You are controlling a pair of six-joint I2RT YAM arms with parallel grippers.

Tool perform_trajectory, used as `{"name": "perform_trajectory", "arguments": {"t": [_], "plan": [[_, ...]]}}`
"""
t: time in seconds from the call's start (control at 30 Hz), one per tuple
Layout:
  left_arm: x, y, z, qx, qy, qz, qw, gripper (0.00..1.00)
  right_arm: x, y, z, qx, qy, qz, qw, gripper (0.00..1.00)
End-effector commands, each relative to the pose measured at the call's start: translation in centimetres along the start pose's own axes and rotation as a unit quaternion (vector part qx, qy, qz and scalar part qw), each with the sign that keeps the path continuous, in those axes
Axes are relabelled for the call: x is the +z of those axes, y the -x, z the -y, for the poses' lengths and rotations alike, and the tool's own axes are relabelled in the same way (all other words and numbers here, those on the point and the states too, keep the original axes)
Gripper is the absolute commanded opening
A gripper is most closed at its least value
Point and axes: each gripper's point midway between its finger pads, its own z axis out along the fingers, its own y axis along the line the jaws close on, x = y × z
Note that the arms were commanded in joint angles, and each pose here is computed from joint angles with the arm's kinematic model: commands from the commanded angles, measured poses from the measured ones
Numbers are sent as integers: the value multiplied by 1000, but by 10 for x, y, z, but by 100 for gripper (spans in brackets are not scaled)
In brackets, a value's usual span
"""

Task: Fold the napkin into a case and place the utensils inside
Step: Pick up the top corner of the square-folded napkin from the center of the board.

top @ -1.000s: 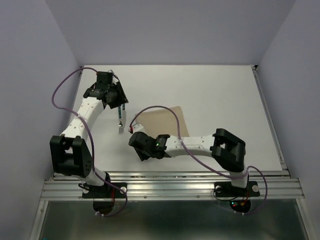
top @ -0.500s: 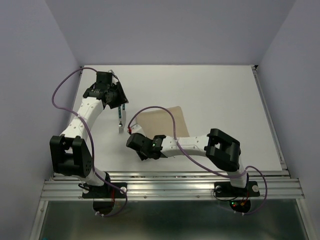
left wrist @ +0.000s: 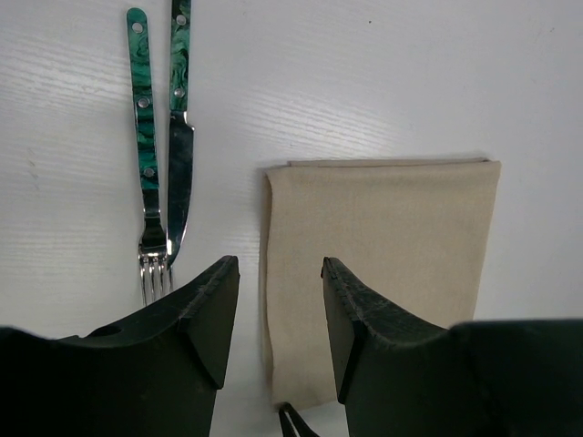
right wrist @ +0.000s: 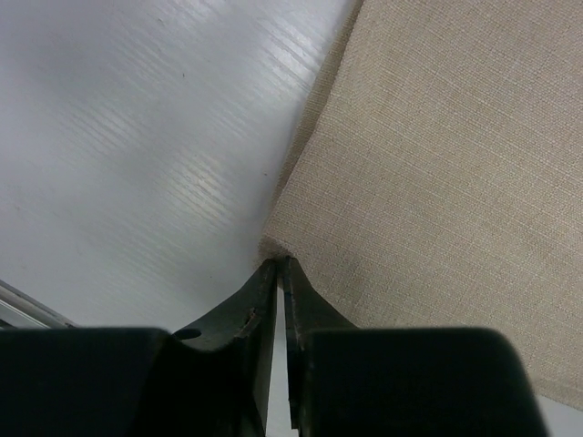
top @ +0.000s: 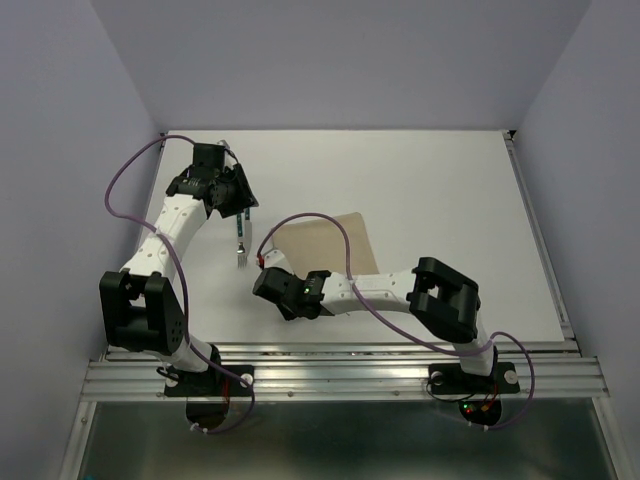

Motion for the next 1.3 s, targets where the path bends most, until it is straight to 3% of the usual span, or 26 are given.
{"name": "perform_trajectory", "arguments": {"t": [0.0,0.07,0.13,0.27,0.3,0.47,0.93,1.27], "plan": [[-4,0,2,3,-10,5,1000,53,-2,15,1,13,-14,22,1000,11],[-4,0,1,2,-10,5,1000,52,-3,15,2,15,-16,24,999,5],[-4,-1,1,1,-10,5,1000,52,-4,16,2,16,-15,25,999,5],[-4,0,1,2,-10,5,1000,53,-7,18,1,16,-8,26,999,23],[-4,0,2,2,-10,6,1000,53,-8,18,0,17,-6,27,999,32],[-2,-1,1,1,-10,4,1000,53,-5,18,-2,18,-6,25,1000,40],[-2,0,0,3,-7,3,1000,53,9,12,-2,18,-20,17,999,41],[0,0,1,4,-7,1,1000,52,4,21,-5,25,-16,27,999,27]]}}
